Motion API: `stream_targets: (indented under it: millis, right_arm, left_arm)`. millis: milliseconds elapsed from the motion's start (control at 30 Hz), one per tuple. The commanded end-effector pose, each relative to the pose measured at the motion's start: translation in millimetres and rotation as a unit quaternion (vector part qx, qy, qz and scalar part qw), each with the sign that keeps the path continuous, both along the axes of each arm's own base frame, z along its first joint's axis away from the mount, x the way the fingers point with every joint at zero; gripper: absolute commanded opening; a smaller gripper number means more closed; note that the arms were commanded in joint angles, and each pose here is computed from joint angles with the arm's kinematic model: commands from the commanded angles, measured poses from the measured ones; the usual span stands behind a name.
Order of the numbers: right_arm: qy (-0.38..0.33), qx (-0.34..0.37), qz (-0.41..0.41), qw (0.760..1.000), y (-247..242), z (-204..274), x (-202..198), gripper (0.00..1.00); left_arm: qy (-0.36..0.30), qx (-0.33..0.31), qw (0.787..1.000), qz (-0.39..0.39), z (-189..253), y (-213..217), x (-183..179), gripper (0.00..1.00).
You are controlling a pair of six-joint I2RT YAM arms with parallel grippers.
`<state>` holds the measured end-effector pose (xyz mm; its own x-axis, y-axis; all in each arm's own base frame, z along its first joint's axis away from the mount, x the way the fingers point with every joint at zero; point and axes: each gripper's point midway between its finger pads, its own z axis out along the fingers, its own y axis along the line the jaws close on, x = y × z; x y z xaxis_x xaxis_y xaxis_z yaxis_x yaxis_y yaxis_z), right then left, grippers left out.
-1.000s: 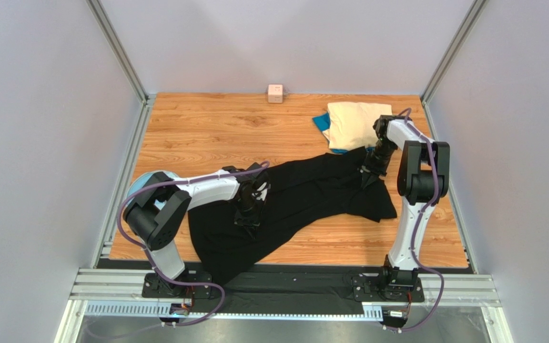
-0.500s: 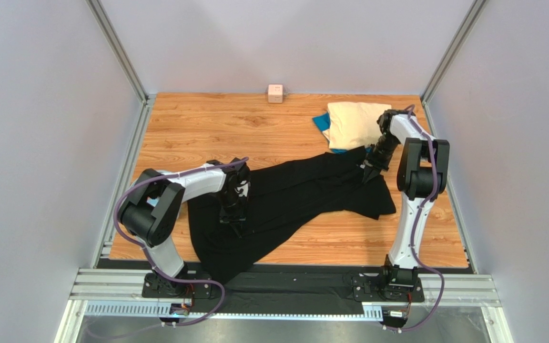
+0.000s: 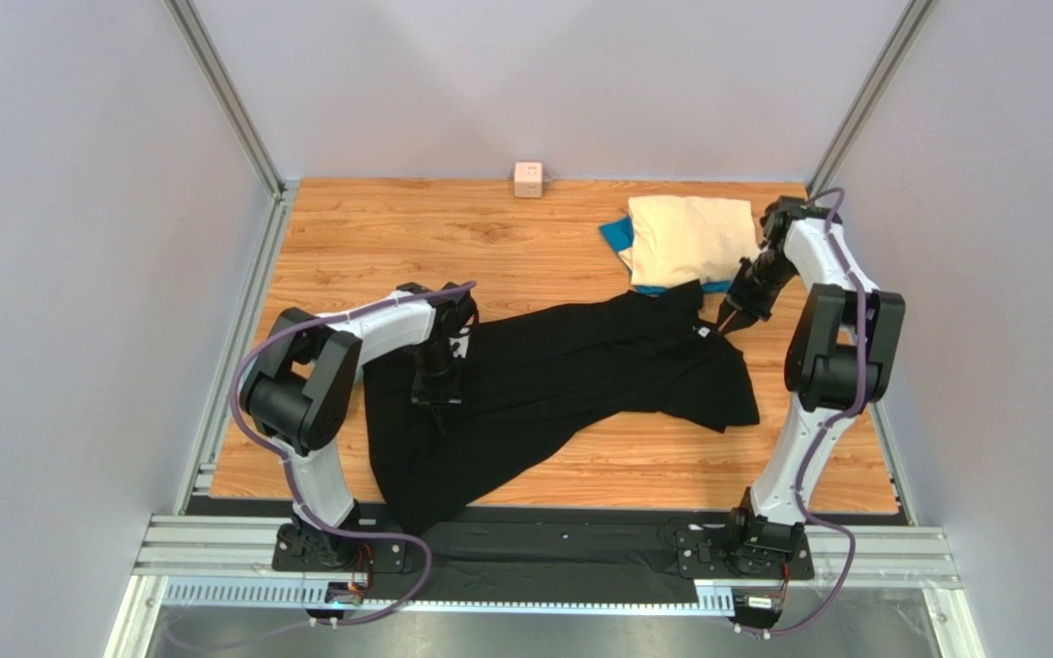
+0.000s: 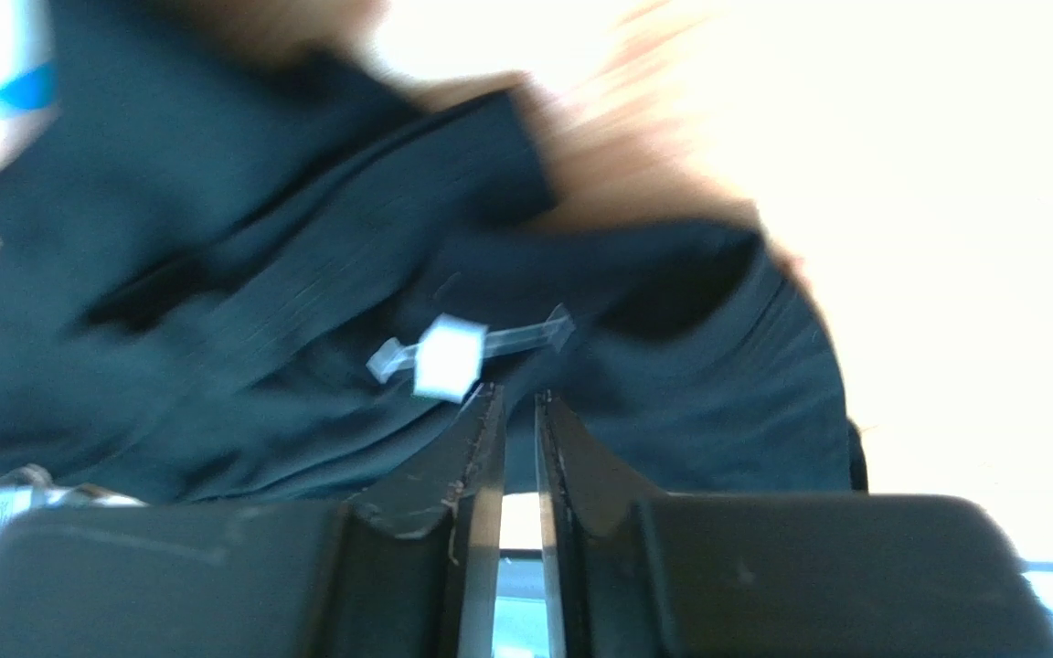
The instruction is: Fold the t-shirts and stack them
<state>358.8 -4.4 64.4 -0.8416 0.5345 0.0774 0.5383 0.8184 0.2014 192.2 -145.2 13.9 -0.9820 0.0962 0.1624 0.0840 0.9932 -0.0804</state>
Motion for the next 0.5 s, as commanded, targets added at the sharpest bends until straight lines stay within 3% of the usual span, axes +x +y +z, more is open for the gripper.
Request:
stream_targets:
  millis: [0,100,267,467]
  right_arm:
    - [-0.124,0.018,0.005,0.992,13,71,13,0.2]
    - [-0.142,0.028,0.015,0.989,26,91,-3,0.21]
    - [-0.101,0.039,0.076,0.991,65,74,-41,0.21]
    - [-0.106,0.048,0.108,0.987,92,76,-30,0.21]
  left_arm:
    - [-0.07,0.012,0.997,-0.021,21,-1,44,0.1]
    - [-0.107,0.019,0.994,-0.03,33,-5,74,0.13]
    - [-0.1,0.023,0.994,-0.03,33,-8,108,0.16]
    - [-0.124,0.016,0.992,0.004,33,-9,148,0.16]
